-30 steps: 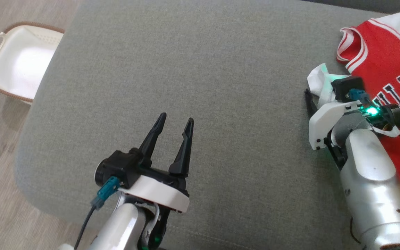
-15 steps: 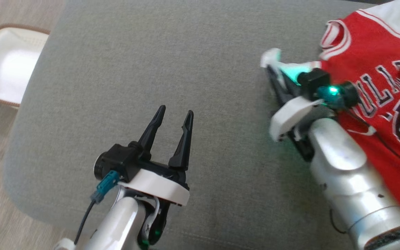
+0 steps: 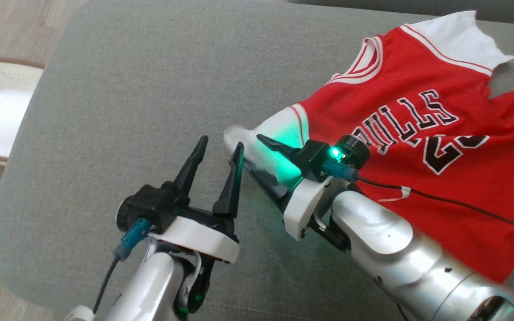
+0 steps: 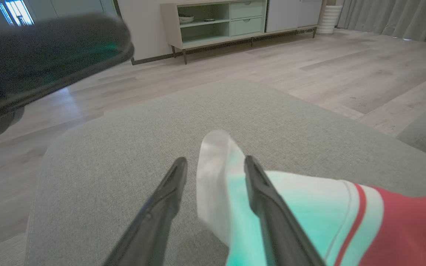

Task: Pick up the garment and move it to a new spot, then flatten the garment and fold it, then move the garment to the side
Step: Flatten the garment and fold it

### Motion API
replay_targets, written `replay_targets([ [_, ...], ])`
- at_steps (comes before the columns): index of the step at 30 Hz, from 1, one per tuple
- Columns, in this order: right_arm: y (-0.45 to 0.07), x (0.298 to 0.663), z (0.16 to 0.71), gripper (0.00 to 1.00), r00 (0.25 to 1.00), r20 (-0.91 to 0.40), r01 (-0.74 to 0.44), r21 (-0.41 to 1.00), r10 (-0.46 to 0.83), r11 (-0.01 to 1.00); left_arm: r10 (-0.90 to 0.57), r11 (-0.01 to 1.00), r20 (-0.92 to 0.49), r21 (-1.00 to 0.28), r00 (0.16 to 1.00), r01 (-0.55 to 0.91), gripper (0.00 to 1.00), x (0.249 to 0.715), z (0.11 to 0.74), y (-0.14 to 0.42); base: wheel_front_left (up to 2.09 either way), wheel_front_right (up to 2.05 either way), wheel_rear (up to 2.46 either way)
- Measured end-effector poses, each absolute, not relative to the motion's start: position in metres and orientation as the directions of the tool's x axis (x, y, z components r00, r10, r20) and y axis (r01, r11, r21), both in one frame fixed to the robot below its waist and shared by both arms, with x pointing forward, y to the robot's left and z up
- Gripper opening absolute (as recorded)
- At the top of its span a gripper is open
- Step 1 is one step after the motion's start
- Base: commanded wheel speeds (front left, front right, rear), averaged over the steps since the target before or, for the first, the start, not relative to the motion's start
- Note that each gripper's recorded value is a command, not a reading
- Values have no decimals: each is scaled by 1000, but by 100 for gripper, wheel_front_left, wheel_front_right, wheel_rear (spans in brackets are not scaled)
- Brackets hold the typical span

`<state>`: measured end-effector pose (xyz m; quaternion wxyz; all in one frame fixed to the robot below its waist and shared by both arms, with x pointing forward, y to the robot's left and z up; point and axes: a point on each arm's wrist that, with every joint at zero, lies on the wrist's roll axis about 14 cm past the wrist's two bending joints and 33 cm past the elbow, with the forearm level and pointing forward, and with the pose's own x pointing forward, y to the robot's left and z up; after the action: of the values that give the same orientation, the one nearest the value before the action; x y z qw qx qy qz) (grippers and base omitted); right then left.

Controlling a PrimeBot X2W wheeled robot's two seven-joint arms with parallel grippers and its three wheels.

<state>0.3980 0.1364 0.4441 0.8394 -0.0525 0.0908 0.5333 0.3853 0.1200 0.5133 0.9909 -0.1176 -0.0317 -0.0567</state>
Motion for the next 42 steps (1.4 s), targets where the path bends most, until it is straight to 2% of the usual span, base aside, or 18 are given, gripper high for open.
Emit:
replay_targets([
  [6,116,405,444,100,472,-227,-875,2,852,485,-117,964,91,-227,989,135,100,383,517,116,0,0,0],
  [12,83,423,465,100,585,-166,-805,-5,793,593,-123,963,109,-227,986,146,100,380,523,113,0,0,0],
  [19,-13,440,471,100,800,-112,-590,22,589,807,-155,956,145,-226,977,185,100,376,534,103,0,0,0],
  [25,-85,424,480,100,927,-35,-372,56,374,927,-167,954,157,-225,973,200,100,371,537,99,0,0,0],
  [29,-117,397,469,100,966,-48,-251,83,256,964,-195,949,166,-217,967,228,100,370,539,91,0,0,0],
  [33,-136,375,457,100,977,-89,-184,94,192,979,-209,946,165,-217,964,242,100,371,538,88,0,0,0],
  [42,-134,369,463,100,979,-83,-174,145,187,974,-227,942,121,-223,966,249,100,372,524,82,0,0,0],
])
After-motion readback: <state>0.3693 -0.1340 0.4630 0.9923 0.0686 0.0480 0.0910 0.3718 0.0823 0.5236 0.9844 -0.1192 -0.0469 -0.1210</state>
